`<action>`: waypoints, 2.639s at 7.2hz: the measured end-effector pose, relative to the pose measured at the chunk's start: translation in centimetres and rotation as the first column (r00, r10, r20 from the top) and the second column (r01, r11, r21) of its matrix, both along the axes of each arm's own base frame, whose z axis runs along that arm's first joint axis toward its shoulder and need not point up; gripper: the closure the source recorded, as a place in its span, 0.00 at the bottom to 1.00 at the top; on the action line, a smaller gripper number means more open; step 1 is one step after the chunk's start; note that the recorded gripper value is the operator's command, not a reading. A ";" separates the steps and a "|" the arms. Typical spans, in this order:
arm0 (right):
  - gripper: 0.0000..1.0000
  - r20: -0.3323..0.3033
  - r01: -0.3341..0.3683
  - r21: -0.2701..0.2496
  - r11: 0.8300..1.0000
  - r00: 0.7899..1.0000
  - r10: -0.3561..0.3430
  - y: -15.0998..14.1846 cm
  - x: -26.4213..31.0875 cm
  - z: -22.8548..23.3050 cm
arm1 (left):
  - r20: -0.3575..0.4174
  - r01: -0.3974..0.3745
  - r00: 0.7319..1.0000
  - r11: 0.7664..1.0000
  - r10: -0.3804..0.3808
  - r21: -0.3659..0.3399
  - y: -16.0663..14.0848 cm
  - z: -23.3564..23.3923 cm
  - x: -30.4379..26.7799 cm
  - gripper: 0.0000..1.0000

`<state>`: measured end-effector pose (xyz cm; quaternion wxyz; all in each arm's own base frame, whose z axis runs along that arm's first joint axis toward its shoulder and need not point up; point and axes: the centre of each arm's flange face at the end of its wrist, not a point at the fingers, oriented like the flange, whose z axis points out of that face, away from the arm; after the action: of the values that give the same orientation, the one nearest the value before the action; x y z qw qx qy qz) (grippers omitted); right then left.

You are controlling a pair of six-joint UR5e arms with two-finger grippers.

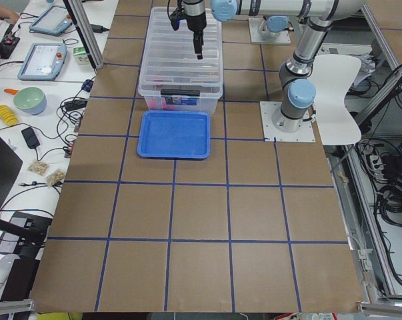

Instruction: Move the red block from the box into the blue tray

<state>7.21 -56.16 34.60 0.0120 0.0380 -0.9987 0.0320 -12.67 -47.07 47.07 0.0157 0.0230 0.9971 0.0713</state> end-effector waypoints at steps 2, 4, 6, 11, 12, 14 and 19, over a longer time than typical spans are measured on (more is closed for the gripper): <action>0.00 -0.019 -0.028 0.004 1.000 0.999 0.028 -0.2 -2.9 0.1 | 0.000 0.002 1.000 1.000 -0.002 -0.001 0.1 0.1 0.0 0.00; 0.00 -0.035 -0.058 0.010 0.998 0.998 0.059 -0.2 -5.9 0.4 | 0.000 0.003 1.000 1.000 -0.003 -0.004 0.1 0.1 0.0 0.00; 0.00 -0.043 -0.083 0.011 0.996 0.996 0.083 -0.2 -8.6 0.8 | 0.000 0.004 1.000 1.000 -0.004 -0.004 0.2 0.2 0.0 0.00; 0.00 -0.073 -0.144 0.025 0.989 0.987 0.146 0.1 -14.2 1.2 | -0.001 0.003 1.000 1.000 -0.003 -0.005 0.1 0.2 0.0 0.00; 0.00 -0.077 -0.146 0.027 0.989 0.986 0.147 0.3 -15.4 1.3 | -0.002 0.004 1.000 1.000 -0.004 -0.006 0.1 0.2 0.0 0.00; 0.00 -0.078 -0.139 0.028 0.990 0.987 0.141 0.8 -17.3 1.4 | -0.013 -0.001 1.000 1.000 0.001 -0.014 -0.2 0.2 0.1 0.00; 0.00 -0.079 -0.127 0.016 0.992 0.989 0.128 0.9 -17.7 2.1 | -0.012 -0.062 0.998 0.997 0.062 -0.043 -3.2 -2.9 0.5 0.00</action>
<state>-10.51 -55.29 36.68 0.0494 0.1032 -0.9931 0.0258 -12.18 -50.26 44.18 0.0088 -0.0079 0.9987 0.0502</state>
